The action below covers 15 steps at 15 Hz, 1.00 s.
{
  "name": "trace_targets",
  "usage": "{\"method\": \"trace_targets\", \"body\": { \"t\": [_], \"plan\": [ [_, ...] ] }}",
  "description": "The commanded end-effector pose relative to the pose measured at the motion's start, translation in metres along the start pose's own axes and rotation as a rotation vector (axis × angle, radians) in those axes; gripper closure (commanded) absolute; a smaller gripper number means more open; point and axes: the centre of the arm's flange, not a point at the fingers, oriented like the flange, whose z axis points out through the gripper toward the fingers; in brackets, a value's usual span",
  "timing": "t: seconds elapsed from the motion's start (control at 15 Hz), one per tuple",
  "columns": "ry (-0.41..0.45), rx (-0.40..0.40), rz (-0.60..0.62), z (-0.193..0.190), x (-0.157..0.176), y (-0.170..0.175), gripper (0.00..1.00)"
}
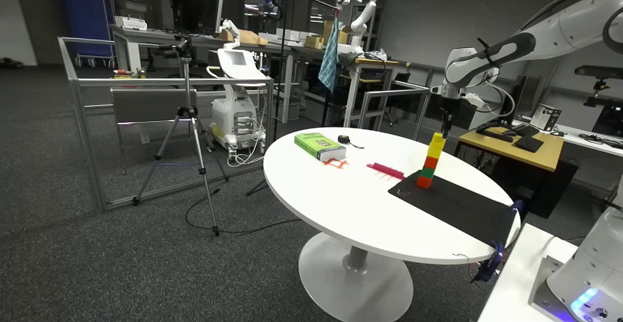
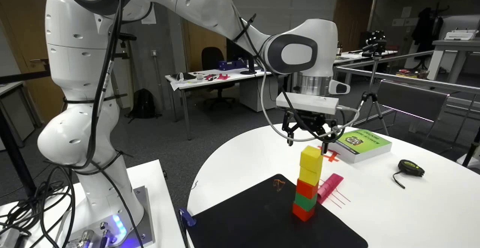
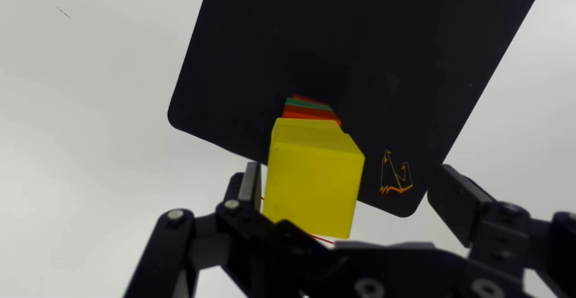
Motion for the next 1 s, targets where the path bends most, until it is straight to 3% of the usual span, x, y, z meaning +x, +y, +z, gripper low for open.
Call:
{"method": "trace_targets", "body": {
  "t": [0.0, 0.93],
  "plan": [
    [0.011, -0.02, -0.009, -0.0094, -0.0166, -0.0131, 0.0],
    [0.111, -0.129, 0.164, -0.0094, -0.017, -0.0062, 0.0]
  ]
}}
